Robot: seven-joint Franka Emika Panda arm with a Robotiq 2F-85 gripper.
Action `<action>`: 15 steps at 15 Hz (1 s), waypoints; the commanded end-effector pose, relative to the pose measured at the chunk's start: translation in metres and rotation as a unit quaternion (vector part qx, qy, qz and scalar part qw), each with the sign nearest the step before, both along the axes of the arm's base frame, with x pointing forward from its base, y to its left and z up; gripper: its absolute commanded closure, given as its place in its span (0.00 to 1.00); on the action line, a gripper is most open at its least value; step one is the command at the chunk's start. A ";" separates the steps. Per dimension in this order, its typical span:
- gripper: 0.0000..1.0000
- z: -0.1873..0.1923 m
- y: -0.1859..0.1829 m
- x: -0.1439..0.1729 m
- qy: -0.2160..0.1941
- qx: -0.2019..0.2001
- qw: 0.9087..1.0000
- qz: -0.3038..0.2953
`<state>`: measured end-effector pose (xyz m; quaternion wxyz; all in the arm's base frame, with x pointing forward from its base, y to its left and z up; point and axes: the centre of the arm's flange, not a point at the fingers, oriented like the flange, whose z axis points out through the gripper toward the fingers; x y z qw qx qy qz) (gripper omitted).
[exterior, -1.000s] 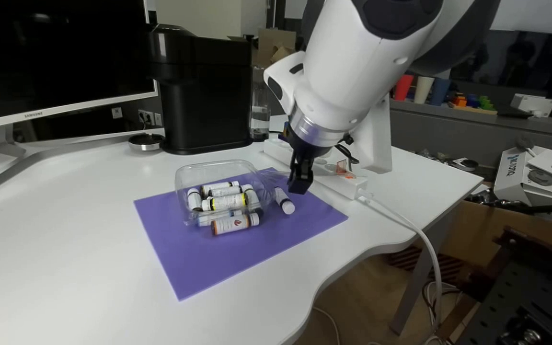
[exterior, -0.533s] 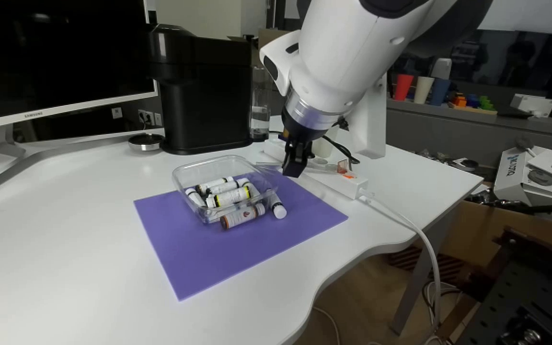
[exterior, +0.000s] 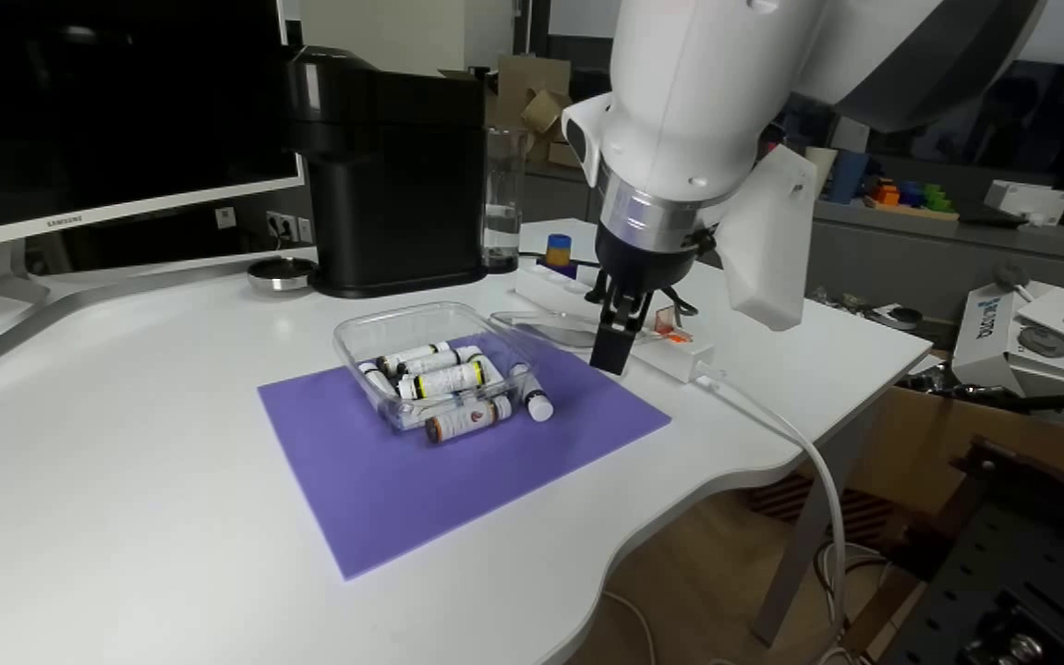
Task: Close the lid of the plastic storage box
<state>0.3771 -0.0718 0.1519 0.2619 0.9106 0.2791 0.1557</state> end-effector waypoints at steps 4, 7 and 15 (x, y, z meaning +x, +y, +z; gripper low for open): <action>0.00 0.071 -0.005 -0.010 0.012 0.106 0.978 -0.178; 0.00 0.090 -0.017 -0.009 0.035 0.162 0.954 -0.250; 0.00 0.027 -0.032 -0.042 0.054 0.236 0.929 -0.281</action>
